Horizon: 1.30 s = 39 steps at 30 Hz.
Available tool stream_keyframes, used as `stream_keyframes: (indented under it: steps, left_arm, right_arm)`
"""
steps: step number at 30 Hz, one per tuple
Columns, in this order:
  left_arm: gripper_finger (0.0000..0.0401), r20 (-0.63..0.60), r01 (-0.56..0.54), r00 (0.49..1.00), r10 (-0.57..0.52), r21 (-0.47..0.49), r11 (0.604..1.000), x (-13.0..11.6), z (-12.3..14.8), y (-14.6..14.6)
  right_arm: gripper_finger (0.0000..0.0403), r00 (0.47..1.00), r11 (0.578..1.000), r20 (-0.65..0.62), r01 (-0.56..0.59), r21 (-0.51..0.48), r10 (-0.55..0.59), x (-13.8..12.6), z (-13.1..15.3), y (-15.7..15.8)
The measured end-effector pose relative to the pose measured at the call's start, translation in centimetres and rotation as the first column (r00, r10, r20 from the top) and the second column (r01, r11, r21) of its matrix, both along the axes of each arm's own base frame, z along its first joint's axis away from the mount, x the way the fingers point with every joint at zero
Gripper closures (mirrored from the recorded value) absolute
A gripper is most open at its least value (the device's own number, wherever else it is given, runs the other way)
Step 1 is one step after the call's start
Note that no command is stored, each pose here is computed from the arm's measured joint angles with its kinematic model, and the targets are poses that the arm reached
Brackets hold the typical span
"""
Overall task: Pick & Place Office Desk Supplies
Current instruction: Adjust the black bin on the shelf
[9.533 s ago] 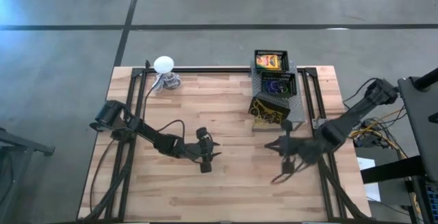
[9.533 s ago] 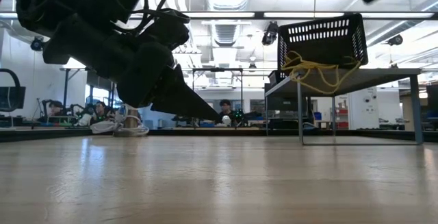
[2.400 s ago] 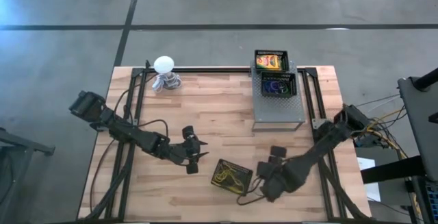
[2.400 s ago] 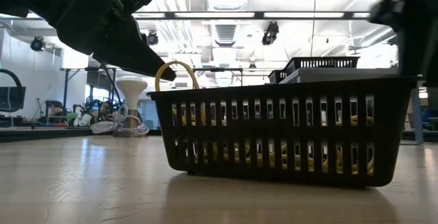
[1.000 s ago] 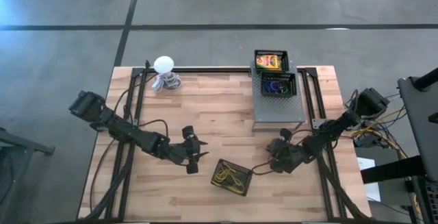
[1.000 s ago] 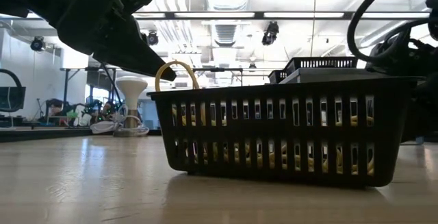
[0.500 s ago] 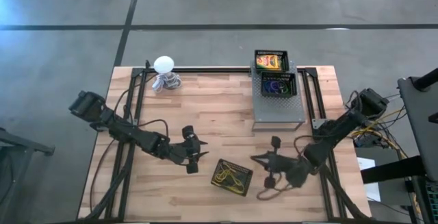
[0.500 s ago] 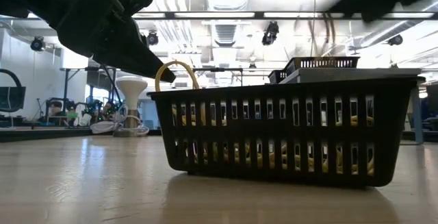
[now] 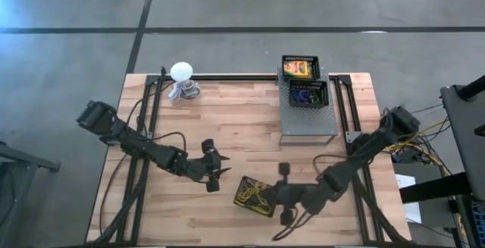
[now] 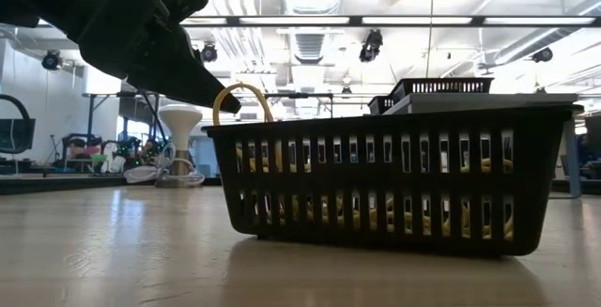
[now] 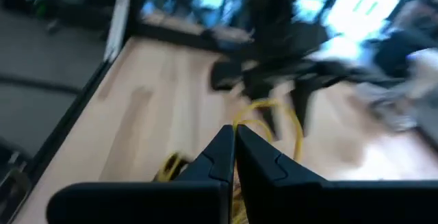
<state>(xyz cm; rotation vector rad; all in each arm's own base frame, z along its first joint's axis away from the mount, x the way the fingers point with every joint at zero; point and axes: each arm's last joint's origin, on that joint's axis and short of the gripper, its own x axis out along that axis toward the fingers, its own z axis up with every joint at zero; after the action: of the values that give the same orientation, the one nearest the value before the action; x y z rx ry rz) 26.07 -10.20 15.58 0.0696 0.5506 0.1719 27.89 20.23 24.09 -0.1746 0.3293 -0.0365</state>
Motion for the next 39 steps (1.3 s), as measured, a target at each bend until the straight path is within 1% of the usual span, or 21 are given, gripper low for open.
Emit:
stream_keyframes:
  steps: [3, 6, 8, 10, 12, 14, 16, 19, 23, 25, 26, 28, 29, 30, 32, 34, 36, 37, 39]
  left_arm:
    - [0.0233, 0.001, -0.002, 1.000, 0.002, 0.001, 1.000, 0.0, 0.0, 0.0]
    - [0.0233, 0.001, -0.002, 1.000, 0.002, 0.001, 1.000, 0.0, 0.0, 0.0]
    - [0.0233, 0.003, -0.003, 1.000, 0.003, 0.000, 1.000, 0.0, 0.0, 0.0]
    - [0.0233, 0.004, -0.003, 1.000, 0.003, 0.000, 1.000, 0.0, 0.0, 0.0]
    - [0.0233, 0.006, -0.002, 1.000, 0.002, -0.001, 1.000, 0.0, 0.1, 0.0]
    - [0.0233, 0.006, -0.003, 1.000, 0.003, -0.001, 1.000, 0.0, 0.1, 0.0]
    - [0.0233, 0.006, -0.003, 1.000, 0.003, -0.001, 1.000, 0.0, 0.1, 0.0]
    - [0.0233, 0.007, -0.003, 1.000, 0.003, -0.001, 1.000, 0.0, 0.1, 0.0]
    - [0.0233, 0.006, -0.003, 1.000, 0.003, -0.001, 1.000, 0.0, 0.0, 0.0]
    - [0.0233, 0.006, -0.002, 1.000, 0.002, -0.001, 1.000, 0.0, 0.0, 0.0]
    - [0.0233, 0.006, -0.003, 1.000, 0.003, -0.001, 1.000, 0.0, 0.0, 0.0]
    - [0.0233, 0.006, -0.002, 1.000, 0.002, -0.001, 1.000, 0.0, 0.0, 0.0]
    - [0.0233, 0.005, -0.002, 1.000, 0.002, -0.001, 1.000, 0.0, 0.0, 0.0]
    - [0.0233, 0.005, -0.002, 1.000, 0.002, 0.000, 1.000, 0.0, 0.0, 0.0]
    - [0.0233, 0.004, -0.002, 1.000, 0.002, 0.000, 1.000, 0.0, 0.0, 0.0]
    - [0.0233, 0.004, -0.003, 1.000, 0.003, 0.000, 1.000, 0.0, 0.0, 0.0]
    - [0.0233, 0.005, -0.003, 1.000, 0.003, 0.000, 1.000, 0.0, 0.0, 0.0]
    - [0.0233, 0.005, -0.003, 1.000, 0.003, 0.000, 1.000, 0.0, 0.0, 0.0]
    - [0.0233, 0.005, -0.004, 1.000, 0.004, 0.001, 1.000, 0.0, 0.0, 0.0]
  right_arm:
    - [0.0394, 0.996, 0.998, -0.065, -0.061, 0.003, 0.061, 1.3, -1.9, 0.7]
    - [0.0394, 0.991, 0.999, -0.123, -0.049, -0.008, 0.047, 2.5, -3.7, 1.2]
    - [0.0394, 0.980, 1.000, -0.200, -0.017, -0.017, 0.013, 3.3, -4.7, 1.0]
    - [0.0388, 0.960, 1.000, -0.281, 0.023, -0.006, -0.024, 4.0, -5.1, 0.7]
    - [0.0375, 0.927, 0.997, -0.369, 0.072, 0.002, -0.066, 4.5, -5.3, 0.1]
    - [0.0355, 0.892, 0.995, -0.442, 0.103, 0.003, -0.091, 5.0, -5.3, -0.4]
    - [0.0331, 0.858, 0.994, -0.504, 0.111, -0.003, -0.097, 5.3, -5.0, -0.8]
    - [0.0297, 0.844, 0.987, -0.514, 0.162, -0.026, -0.152, 5.7, -3.5, -1.5]
    - [0.0264, 0.833, 0.961, -0.480, 0.248, -0.121, -0.276, 5.7, -2.1, -2.1]
    - [0.0254, 0.833, 0.960, -0.477, 0.251, -0.124, -0.280, 5.7, -1.7, -2.1]
    - [0.0251, 0.834, 0.965, -0.486, 0.237, -0.110, -0.260, 5.7, -1.7, -2.0]
    - [0.0245, 0.822, 0.985, -0.545, 0.162, -0.055, -0.165, 5.5, -2.0, -1.6]
    - [0.0243, 0.810, 0.994, -0.580, 0.107, -0.005, -0.090, 5.5, -2.2, -1.3]
    - [0.0242, 0.796, 0.997, -0.605, 0.047, 0.066, 0.002, 5.4, -2.5, -1.0]
    - [0.0241, 0.775, 0.978, -0.610, -0.050, 0.202, 0.166, 5.5, -3.0, -0.2]
    - [0.0241, 0.777, 0.950, -0.569, -0.117, 0.291, 0.270, 5.6, -3.3, 0.5]
    - [0.0243, 0.790, 0.932, -0.525, -0.153, 0.329, 0.315, 5.5, -3.6, 1.1]
    - [0.0243, 0.789, 0.929, -0.522, -0.163, 0.333, 0.325, 5.3, -3.8, 1.3]
    - [0.0243, 0.770, 0.932, -0.541, -0.190, 0.309, 0.337, 4.7, -4.5, 1.6]
